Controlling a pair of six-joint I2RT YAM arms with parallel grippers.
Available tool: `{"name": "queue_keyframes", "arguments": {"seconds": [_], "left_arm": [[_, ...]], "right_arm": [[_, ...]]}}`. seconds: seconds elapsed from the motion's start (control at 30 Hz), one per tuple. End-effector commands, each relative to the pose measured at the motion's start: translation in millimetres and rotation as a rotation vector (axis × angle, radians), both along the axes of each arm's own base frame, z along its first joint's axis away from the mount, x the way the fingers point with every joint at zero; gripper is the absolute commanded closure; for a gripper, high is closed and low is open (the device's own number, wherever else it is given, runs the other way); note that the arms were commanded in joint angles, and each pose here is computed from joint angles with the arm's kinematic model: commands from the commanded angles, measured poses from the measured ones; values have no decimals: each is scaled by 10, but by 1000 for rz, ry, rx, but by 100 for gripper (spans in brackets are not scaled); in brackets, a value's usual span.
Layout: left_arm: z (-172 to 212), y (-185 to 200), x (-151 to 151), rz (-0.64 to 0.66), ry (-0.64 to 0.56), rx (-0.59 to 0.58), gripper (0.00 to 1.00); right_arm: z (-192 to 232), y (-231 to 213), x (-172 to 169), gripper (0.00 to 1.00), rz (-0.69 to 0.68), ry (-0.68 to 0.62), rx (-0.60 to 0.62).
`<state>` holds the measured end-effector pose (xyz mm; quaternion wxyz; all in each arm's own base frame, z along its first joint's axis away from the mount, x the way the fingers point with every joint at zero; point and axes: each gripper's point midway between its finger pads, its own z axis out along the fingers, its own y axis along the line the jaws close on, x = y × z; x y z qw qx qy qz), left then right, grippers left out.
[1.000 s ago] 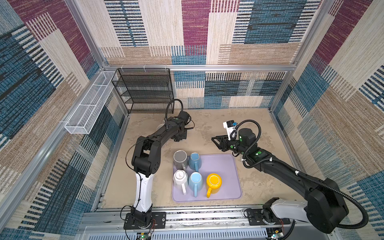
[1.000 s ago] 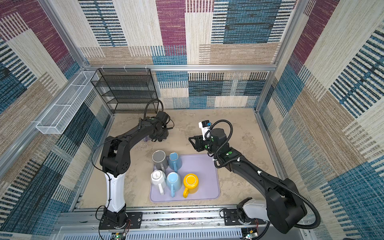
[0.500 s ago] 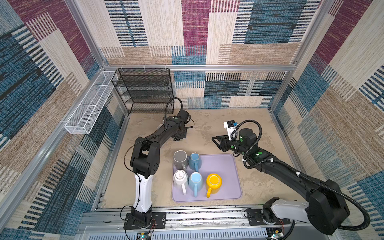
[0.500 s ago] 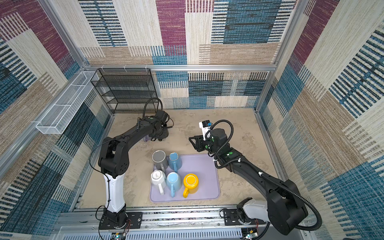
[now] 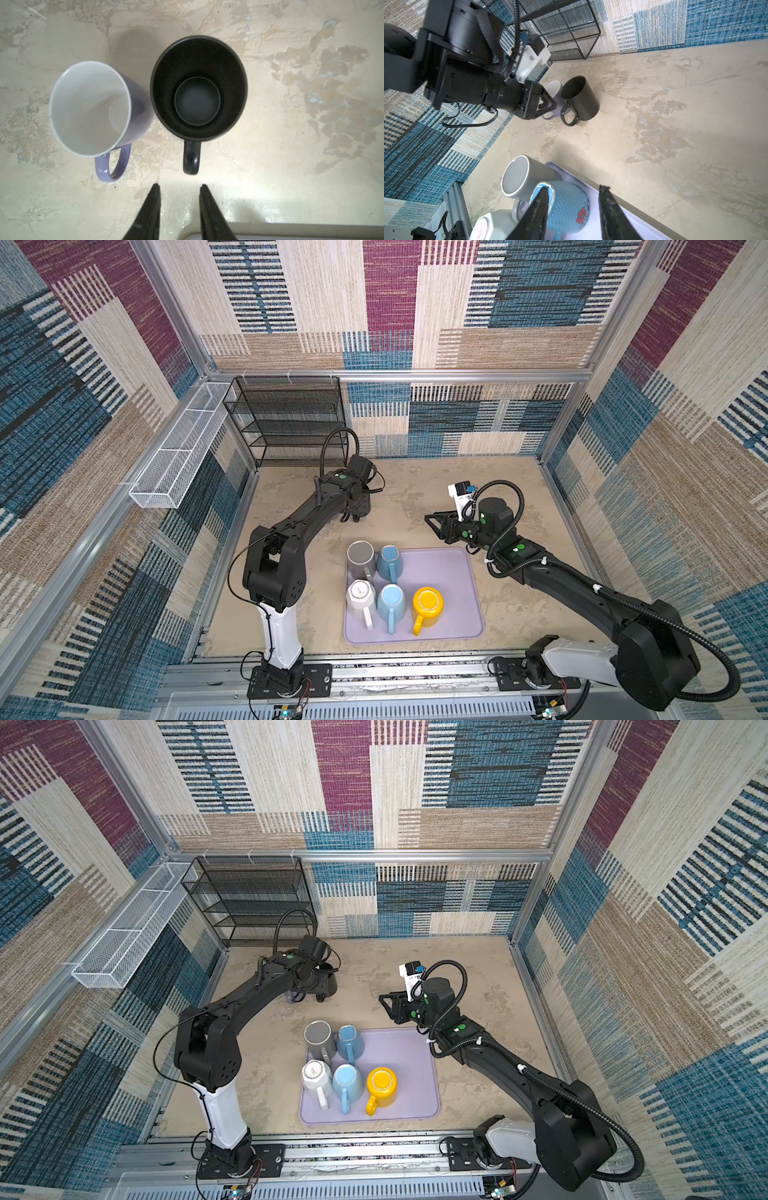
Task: Turn the mug right side up
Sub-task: 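Release the black mug, raise the left gripper while the right gripper nears the tray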
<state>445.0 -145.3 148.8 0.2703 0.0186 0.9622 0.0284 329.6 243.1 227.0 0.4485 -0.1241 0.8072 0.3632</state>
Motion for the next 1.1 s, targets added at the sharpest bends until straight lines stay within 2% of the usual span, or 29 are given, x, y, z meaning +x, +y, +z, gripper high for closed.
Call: {"name": "queue_keyframes", "arguments": {"seconds": [0.0,0.2,0.53,0.83,1.07], "left_arm": [[212,-70,-35,-51,-60,-54,71],[527,-145,-279,-145,-164,-156,73],[533,14,-720,-151,-191,-183,73],[494,101,-790,-149,-175,-172,73],[529,-6,-819,-206,-195,-231,73]], "right_arm": [[8,-13,4,57,-6,-9,-4],[-31,-11,2,57,-6,1,-5],[-109,43,-65,56,22,38,9],[-310,263,-298,55,62,112,-56],[-491,461,-532,52,84,191,-91]]}}
